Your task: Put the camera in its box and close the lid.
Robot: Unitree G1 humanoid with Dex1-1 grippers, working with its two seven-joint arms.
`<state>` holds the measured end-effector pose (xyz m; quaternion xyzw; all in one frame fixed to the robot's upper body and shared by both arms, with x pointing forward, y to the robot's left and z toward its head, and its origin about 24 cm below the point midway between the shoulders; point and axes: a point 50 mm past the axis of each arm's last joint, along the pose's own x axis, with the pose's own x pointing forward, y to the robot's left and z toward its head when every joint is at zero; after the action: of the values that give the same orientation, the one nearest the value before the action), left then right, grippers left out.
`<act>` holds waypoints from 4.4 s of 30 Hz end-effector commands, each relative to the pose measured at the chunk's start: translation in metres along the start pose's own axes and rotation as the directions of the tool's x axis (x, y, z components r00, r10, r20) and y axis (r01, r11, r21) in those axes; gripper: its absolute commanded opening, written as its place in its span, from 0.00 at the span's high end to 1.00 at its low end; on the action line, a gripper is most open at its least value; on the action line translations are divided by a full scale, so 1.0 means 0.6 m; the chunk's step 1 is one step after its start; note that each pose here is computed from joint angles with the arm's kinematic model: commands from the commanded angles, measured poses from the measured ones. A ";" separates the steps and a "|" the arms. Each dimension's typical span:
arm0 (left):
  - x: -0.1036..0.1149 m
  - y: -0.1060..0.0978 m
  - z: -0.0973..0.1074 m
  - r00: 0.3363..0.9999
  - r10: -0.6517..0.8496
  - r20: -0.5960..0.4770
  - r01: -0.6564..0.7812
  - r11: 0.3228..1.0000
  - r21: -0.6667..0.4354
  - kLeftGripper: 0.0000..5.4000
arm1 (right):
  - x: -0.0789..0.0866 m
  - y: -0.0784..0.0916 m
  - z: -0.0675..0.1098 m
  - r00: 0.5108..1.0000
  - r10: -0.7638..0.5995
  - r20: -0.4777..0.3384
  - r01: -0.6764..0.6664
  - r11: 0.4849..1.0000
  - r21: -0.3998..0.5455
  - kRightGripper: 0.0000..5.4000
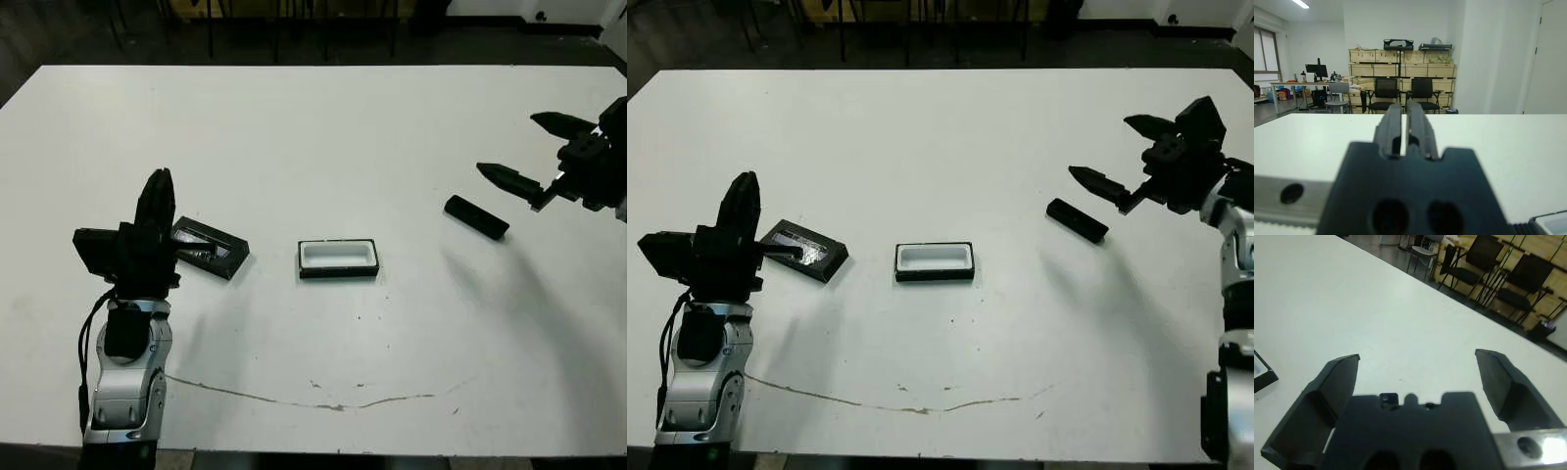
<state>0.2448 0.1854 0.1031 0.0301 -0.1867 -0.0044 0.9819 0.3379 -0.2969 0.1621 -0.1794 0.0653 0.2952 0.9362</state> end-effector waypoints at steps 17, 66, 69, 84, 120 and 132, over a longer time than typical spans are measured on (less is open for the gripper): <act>-0.007 0.006 -0.009 0.999 0.009 -0.043 -0.008 1.000 0.011 1.00 | 0.016 0.017 -0.047 0.982 0.160 -0.100 -0.144 0.978 0.151 0.00; -0.006 0.013 -0.007 0.999 -0.006 -0.042 0.007 1.000 0.021 1.00 | 0.019 0.059 -0.132 0.949 0.218 -0.230 -0.140 0.940 0.312 0.00; -0.007 0.013 -0.008 0.999 -0.006 -0.040 0.007 1.000 0.024 1.00 | 0.017 0.058 -0.133 0.949 0.210 -0.236 -0.132 0.942 0.308 0.00; -0.011 0.013 -0.008 0.999 -0.009 -0.050 0.011 0.999 0.030 1.00 | 0.010 0.055 -0.139 0.950 0.184 -0.254 -0.100 0.945 0.310 0.00; -0.012 0.015 -0.008 0.999 -0.007 -0.053 0.008 1.000 0.029 1.00 | 0.012 0.069 -0.154 0.939 0.050 -0.341 0.011 0.985 0.174 0.25; -0.012 0.015 -0.009 0.998 -0.006 -0.058 0.007 1.000 0.013 1.00 | 0.007 0.067 -0.158 0.920 0.065 -0.386 -0.034 0.996 0.086 0.66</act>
<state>0.2410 0.1912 0.1002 0.0344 -0.1752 -0.0075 0.9839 0.3241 -0.2943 0.0728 -0.1920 0.2256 0.2742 0.9149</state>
